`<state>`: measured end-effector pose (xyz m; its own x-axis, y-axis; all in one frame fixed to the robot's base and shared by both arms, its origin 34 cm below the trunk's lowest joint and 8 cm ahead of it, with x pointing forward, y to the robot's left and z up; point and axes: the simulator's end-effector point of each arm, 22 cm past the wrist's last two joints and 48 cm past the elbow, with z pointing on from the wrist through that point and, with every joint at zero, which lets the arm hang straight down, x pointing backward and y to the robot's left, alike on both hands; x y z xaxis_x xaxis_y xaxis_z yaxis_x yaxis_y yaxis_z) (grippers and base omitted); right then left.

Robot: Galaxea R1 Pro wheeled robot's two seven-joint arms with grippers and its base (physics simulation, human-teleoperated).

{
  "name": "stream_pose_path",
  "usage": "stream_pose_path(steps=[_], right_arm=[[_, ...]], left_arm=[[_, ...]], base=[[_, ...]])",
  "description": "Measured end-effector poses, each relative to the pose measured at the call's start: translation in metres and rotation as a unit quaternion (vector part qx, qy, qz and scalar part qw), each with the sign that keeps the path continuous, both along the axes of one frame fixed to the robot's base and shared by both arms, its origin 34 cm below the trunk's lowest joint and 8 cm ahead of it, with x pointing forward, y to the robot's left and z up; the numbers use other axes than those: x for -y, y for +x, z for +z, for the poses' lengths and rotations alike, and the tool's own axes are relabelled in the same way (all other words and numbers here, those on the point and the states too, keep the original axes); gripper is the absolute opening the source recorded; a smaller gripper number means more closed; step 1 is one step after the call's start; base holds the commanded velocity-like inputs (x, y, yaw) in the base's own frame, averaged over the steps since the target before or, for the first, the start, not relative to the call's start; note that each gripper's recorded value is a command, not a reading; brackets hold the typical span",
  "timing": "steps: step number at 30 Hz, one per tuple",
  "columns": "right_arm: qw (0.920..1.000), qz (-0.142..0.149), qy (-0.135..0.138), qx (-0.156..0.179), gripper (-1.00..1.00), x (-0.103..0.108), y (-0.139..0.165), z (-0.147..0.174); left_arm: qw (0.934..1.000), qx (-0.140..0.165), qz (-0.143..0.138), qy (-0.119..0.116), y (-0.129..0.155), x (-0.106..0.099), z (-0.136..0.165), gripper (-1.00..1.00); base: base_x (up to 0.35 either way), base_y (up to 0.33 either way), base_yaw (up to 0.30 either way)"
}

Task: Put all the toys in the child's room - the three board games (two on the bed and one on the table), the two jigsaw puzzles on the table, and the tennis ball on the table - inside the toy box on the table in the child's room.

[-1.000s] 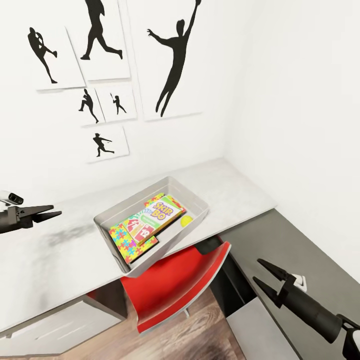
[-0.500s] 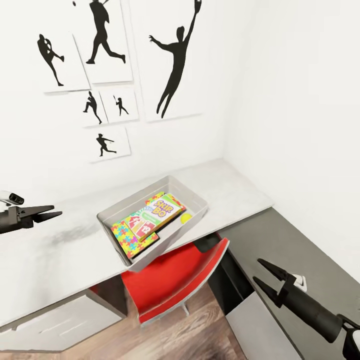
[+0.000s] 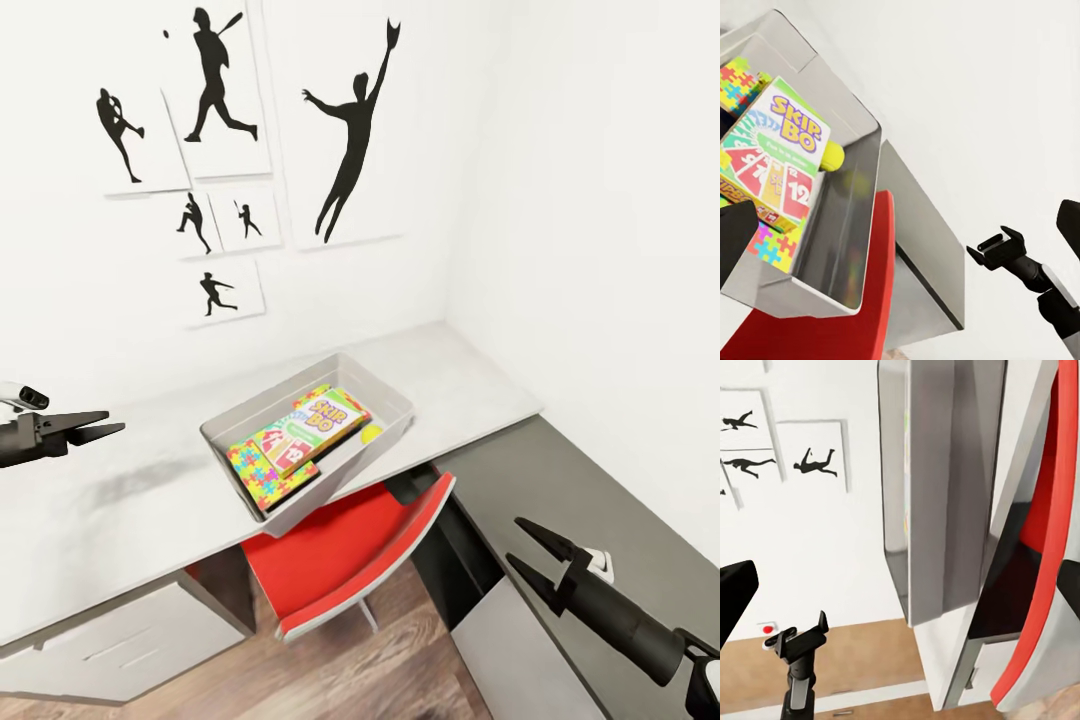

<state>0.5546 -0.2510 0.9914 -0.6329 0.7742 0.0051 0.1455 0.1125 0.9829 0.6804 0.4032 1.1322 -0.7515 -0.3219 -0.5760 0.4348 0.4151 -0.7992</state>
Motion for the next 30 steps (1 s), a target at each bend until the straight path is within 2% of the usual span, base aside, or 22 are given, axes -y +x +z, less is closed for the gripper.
stream_pose_path(steps=[30], right_arm=[[0.9997, -0.001, 0.000, 0.025, 1.00, 0.001, 0.000, 0.022]], left_arm=[[0.9997, 0.025, 0.000, 0.000, -0.007, 0.000, 0.028, 1.00]], base=[[0.000, 0.000, 0.000]])
